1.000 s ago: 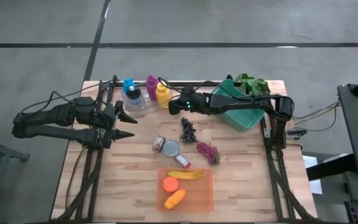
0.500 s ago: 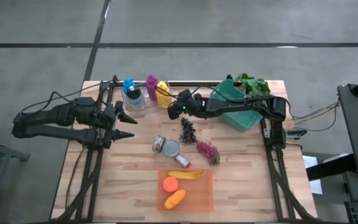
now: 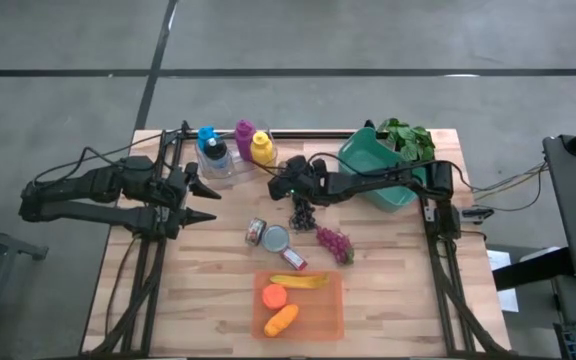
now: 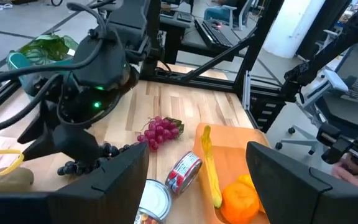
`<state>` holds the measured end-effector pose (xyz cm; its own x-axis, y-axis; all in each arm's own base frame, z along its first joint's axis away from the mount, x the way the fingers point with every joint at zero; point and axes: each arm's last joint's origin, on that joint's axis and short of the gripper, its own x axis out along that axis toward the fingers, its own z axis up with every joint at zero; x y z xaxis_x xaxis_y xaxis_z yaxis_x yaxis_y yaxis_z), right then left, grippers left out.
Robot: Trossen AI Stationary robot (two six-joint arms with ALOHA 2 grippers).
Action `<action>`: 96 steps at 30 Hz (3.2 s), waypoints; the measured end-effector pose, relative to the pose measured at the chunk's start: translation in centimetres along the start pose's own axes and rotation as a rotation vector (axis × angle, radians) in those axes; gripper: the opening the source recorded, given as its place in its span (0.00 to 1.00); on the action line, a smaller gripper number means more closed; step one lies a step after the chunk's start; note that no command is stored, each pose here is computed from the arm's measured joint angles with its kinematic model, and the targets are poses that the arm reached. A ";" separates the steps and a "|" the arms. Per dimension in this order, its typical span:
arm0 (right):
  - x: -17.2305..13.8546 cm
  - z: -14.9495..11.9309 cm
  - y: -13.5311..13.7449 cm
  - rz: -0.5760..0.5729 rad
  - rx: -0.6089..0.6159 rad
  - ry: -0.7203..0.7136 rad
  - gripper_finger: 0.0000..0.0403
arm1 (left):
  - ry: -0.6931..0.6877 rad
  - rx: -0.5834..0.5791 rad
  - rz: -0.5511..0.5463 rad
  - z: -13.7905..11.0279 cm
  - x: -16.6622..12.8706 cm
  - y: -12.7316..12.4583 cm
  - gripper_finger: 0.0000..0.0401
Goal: Pick & Place Food Item
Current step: Put the brown kiwi into the orange bin
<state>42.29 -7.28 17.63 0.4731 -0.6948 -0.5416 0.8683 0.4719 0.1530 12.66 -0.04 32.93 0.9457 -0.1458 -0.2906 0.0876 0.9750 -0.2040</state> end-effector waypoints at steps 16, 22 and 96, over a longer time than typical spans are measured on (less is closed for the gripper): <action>0.2 -2.7 -1.2 -0.006 0.052 0.018 0.67 | 0.009 -0.002 0.001 -0.1 0.0 0.0 0.69; 0.3 -2.8 -1.1 0.049 0.074 -0.038 0.68 | 0.010 -0.002 0.001 -0.1 0.0 0.0 0.69; 8.2 -5.0 -3.0 -0.007 -0.024 -0.032 0.82 | 0.046 -0.009 0.007 -0.5 0.0 0.1 0.69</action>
<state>42.79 -11.66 8.64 0.4718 -0.7149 -0.5160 0.8679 0.4798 0.1288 12.52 -0.04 32.49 0.9307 -0.1465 -0.3351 0.0779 0.9746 -0.2098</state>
